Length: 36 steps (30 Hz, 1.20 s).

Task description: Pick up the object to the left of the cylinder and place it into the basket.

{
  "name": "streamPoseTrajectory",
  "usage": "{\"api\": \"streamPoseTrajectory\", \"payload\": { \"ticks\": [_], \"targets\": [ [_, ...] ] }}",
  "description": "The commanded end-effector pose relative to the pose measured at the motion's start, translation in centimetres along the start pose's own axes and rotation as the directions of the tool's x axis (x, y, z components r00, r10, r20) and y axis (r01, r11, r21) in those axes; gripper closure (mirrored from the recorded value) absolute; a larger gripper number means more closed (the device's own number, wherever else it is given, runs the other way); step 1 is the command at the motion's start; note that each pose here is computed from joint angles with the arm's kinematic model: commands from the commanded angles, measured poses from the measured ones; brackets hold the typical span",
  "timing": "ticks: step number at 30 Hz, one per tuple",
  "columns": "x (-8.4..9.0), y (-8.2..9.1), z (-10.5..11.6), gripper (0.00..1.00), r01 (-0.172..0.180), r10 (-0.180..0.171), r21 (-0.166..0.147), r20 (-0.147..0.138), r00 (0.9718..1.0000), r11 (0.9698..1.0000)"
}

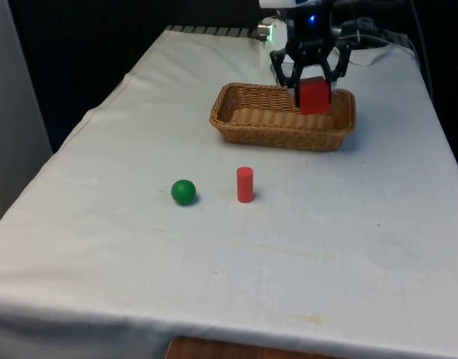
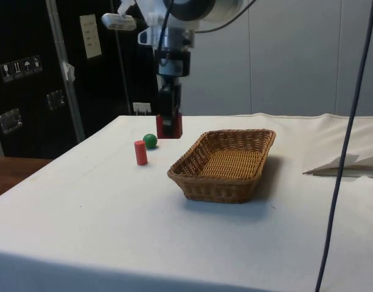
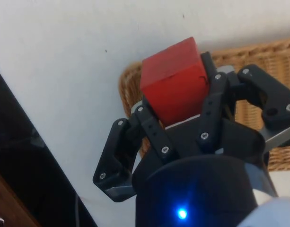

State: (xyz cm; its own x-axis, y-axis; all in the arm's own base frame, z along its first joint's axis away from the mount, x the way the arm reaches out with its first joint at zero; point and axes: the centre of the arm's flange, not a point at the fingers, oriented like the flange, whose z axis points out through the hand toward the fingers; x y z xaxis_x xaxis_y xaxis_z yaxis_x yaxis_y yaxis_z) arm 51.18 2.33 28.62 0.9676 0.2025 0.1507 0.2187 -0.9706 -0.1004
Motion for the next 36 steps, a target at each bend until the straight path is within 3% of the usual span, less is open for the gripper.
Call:
{"api": "streamPoseTrajectory", "payload": {
  "ticks": [1,6,7,8,14,15,16,19,22,23,24,31,32,33,36],
  "targets": [
    [-0.8,0.3,-0.1,0.98,0.005,-0.005,-0.008,-0.003,1.0000,1.0000],
    [-2.4,0.8,-0.1,0.98,0.021,-0.021,-0.004,0.000,0.9998,0.9998],
    [-2.2,0.6,-0.2,0.98,0.017,-0.017,0.011,0.001,0.9999,0.9998],
    [-2.7,0.9,-0.1,0.98,0.023,-0.023,-0.005,0.001,0.9997,0.9997],
    [-4.0,1.1,-0.3,0.98,0.052,-0.052,-0.012,0.015,0.9986,0.9986],
    [-3.9,0.9,-0.4,0.98,0.047,-0.047,0.003,0.017,0.9987,0.9989],
    [-4.2,1.2,-0.3,0.98,0.055,-0.055,-0.014,0.017,0.9983,0.9984],
    [-4.8,1.3,-0.5,0.98,0.075,-0.075,-0.021,0.026,0.9969,0.9969],
    [-5.3,1.4,-0.5,0.98,0.090,-0.089,-0.026,0.032,0.9955,0.9956],
    [-5.2,1.2,-0.7,0.98,0.088,-0.088,-0.009,0.032,0.9956,0.9961],
    [-5.4,1.4,-0.5,0.98,0.094,-0.093,-0.027,0.035,0.9950,0.9952],
    [-6.8,1.6,0.1,0.98,0.125,-0.123,-0.033,0.059,0.9907,0.9917],
    [-6.5,1.4,-0.1,0.98,0.119,-0.118,-0.019,0.060,0.9912,0.9927],
    [-6.9,1.6,0.2,0.98,0.128,-0.126,-0.034,0.061,0.9902,0.9912],
    [-7.6,1.8,0.8,0.98,0.141,-0.138,-0.036,0.072,0.9878,0.9894]
  ]
}}
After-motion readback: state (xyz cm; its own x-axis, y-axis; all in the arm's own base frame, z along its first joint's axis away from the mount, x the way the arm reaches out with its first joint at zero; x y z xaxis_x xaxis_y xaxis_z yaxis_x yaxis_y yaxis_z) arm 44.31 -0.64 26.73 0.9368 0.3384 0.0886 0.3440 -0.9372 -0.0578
